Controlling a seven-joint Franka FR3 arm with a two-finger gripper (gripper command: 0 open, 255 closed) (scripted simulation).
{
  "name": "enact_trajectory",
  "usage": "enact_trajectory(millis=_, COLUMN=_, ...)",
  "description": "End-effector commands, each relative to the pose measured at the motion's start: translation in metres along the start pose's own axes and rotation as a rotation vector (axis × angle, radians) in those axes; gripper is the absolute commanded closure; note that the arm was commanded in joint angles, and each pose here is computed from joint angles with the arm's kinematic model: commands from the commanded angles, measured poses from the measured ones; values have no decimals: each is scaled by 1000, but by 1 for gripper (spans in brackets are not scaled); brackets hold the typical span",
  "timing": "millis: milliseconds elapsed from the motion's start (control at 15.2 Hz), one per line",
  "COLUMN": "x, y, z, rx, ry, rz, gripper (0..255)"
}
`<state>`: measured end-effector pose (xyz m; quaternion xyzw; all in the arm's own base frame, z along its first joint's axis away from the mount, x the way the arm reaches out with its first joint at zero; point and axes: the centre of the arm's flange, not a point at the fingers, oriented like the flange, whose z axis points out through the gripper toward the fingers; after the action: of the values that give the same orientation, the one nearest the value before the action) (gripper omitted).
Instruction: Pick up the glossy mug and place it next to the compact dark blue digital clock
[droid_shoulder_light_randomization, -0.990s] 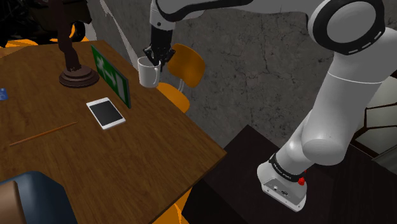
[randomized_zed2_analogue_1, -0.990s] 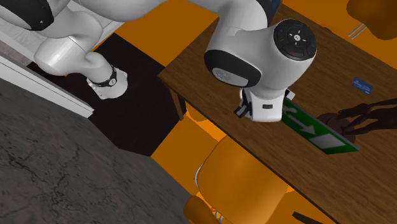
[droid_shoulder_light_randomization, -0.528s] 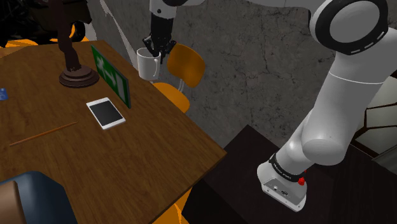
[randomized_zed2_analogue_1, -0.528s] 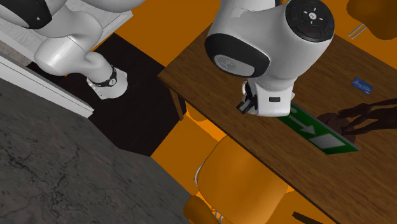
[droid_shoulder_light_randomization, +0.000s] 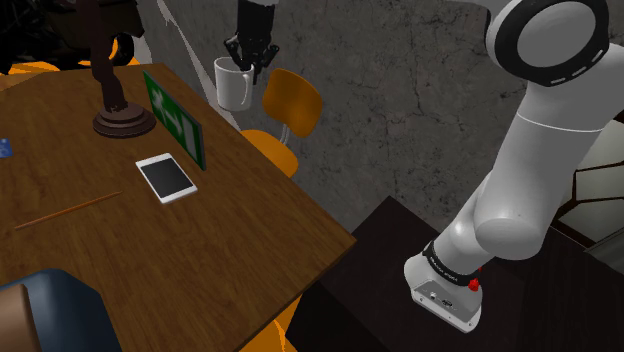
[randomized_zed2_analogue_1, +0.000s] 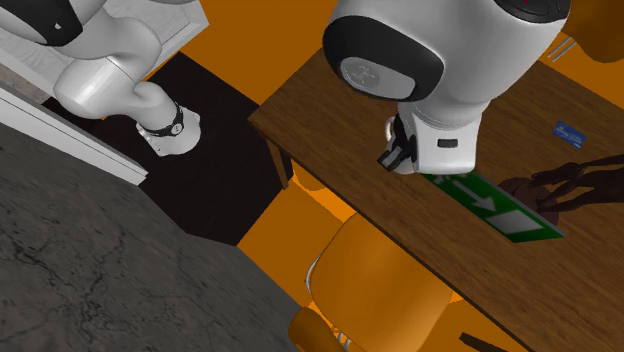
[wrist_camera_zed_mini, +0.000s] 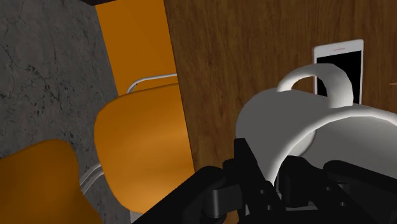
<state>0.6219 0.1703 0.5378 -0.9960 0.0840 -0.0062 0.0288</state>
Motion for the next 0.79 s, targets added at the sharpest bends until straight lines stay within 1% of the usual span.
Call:
enact_trajectory(millis=0, x=0, y=-1, z=-10, rx=0, ry=0, rz=0, gripper=255)
enact_trajectory(millis=396, x=0, y=-3, z=-39, rx=0, ry=0, rz=0, gripper=255)
enact_trajectory(millis=726, x=-49, y=-47, z=-37, rx=0, ry=0, rz=0, gripper=255)
